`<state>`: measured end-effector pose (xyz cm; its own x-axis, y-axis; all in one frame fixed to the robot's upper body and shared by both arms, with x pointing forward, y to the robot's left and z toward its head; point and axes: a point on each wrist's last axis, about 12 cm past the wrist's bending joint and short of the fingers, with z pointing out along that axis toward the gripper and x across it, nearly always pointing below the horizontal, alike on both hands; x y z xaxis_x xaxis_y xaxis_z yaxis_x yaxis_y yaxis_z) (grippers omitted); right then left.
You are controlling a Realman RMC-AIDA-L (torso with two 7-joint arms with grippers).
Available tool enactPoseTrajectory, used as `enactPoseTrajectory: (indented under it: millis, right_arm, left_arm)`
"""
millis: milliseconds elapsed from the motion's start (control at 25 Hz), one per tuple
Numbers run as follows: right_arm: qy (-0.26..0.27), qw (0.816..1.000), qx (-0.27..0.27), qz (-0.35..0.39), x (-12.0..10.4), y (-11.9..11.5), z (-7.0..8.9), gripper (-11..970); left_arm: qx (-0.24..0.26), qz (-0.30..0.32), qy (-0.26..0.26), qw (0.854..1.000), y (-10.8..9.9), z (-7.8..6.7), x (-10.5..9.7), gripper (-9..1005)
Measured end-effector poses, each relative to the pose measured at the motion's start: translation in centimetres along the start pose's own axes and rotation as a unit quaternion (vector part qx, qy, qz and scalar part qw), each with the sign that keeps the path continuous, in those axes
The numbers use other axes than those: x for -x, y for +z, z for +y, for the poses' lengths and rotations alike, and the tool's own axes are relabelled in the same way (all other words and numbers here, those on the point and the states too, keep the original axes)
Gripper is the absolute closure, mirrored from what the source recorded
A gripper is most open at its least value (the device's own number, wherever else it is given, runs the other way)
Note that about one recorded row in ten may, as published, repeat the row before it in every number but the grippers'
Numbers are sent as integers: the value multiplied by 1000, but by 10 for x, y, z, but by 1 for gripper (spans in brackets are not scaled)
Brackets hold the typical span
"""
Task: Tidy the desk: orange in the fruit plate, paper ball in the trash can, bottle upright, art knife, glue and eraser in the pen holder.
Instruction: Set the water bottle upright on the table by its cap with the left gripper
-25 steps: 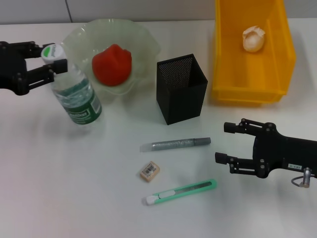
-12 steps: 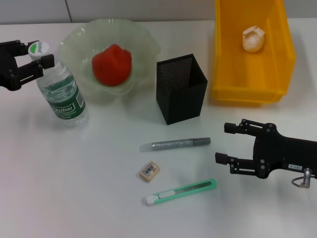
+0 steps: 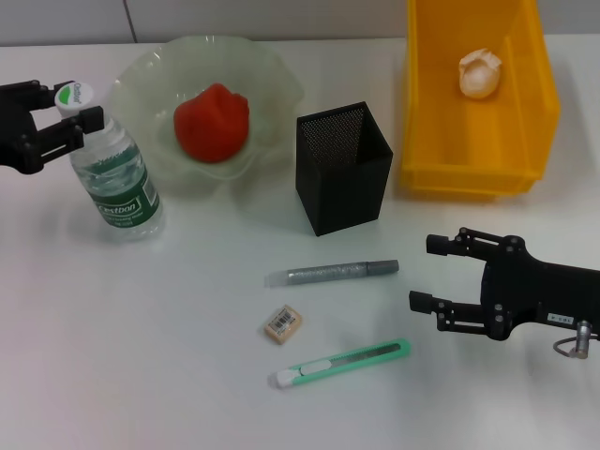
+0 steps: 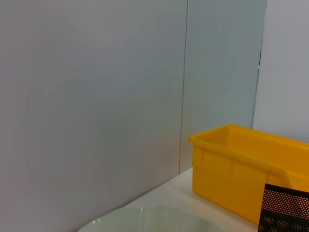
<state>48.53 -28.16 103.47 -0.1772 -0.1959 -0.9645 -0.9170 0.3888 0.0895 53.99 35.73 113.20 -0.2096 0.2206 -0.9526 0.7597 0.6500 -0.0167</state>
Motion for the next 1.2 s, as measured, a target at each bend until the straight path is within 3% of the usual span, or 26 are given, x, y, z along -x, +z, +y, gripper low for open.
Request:
enactPoseTrajectory:
  millis: [1200]
  right_arm:
    - [4, 1000, 0, -1, -1, -1, 2, 185]
  left_arm:
    - [-7, 6, -3, 1000, 6, -3, -2, 547]
